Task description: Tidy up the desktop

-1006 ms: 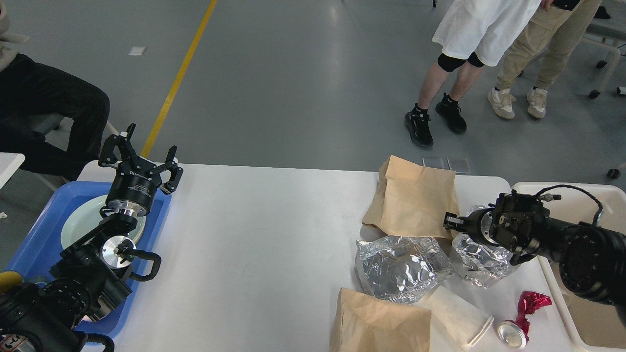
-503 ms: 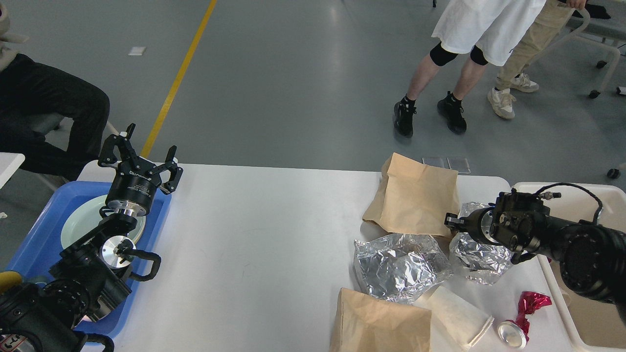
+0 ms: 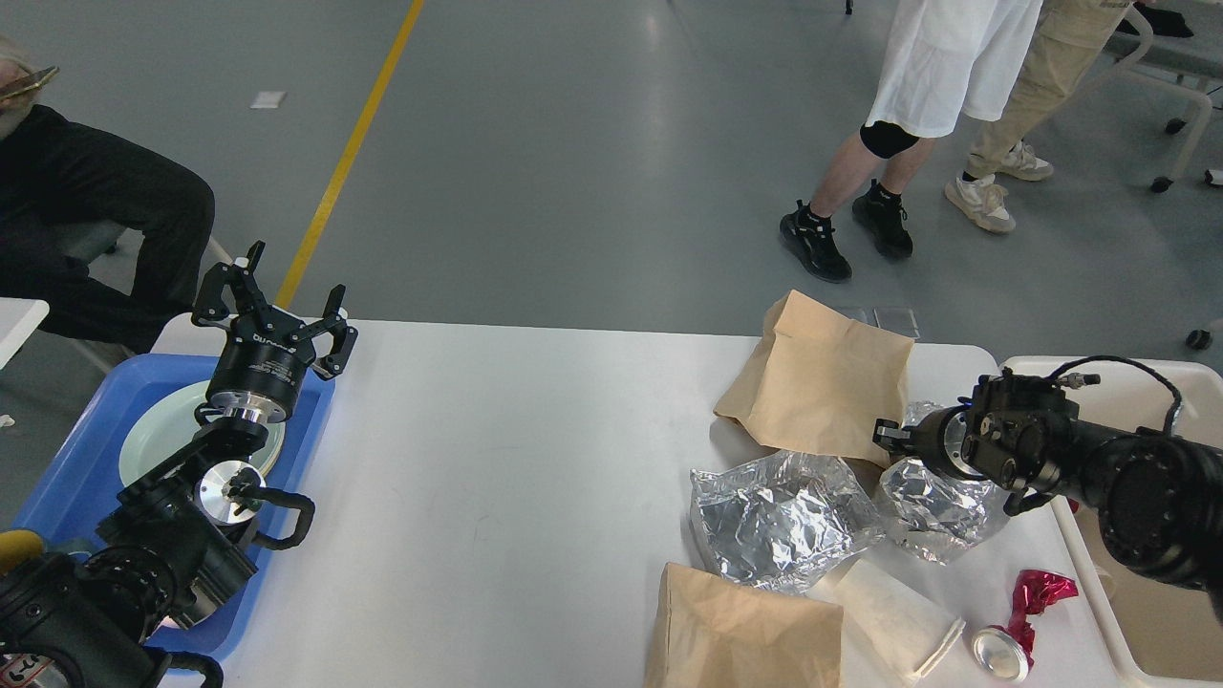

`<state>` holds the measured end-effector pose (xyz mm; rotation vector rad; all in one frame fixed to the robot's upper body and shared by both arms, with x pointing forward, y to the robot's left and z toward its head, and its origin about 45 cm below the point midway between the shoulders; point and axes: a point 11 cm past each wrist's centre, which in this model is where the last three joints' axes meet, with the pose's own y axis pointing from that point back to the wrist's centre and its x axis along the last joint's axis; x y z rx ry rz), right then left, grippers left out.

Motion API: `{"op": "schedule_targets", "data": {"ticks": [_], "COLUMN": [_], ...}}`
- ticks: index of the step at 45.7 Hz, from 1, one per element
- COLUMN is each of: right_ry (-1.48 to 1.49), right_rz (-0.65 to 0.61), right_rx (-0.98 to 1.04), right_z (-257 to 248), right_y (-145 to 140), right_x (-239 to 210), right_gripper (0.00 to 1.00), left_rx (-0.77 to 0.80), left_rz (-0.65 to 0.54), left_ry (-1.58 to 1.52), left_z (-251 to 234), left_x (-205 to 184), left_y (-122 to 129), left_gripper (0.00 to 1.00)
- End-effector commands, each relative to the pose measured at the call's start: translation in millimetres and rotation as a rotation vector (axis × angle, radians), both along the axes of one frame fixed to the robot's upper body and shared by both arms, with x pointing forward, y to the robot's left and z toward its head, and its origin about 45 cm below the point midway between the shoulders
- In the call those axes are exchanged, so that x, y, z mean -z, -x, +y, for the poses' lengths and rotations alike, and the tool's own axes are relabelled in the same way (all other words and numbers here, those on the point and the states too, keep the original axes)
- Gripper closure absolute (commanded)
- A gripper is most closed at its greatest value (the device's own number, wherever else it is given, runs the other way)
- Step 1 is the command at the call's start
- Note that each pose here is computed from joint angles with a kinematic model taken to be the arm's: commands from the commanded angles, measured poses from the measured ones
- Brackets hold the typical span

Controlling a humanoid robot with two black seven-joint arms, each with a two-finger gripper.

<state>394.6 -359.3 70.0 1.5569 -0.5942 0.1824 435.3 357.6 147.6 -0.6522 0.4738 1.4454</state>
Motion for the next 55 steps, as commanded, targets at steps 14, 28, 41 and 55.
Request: {"op": "schedule_targets", "data": {"ticks": [14, 28, 41, 55], "right_ry": [-0.068, -0.127, -0.171, -0.123], "right_rz": [0.161, 0.323, 0.302, 0.2], "right_rx": [0.04, 0.023, -0.022, -0.082], "right_z": [-16, -7, 11, 26], "right_y": [-13, -14, -46, -69], "right_x": [-55, -90, -181, -238], "right_gripper": [1.0, 1.0, 1.0, 1.0], "left_rx": [0.0, 0.0, 0.0, 0.0], "left_rz": [0.0, 0.0, 0.0, 0.0], "left_ry": [0.0, 0.0, 0.0, 0.0], "left_z": [0, 0, 0, 0], "left_x": [0, 0, 0, 0], "left_y": [0, 0, 0, 0], "left_gripper": [0.04, 0.04, 0.04, 0.04]}}
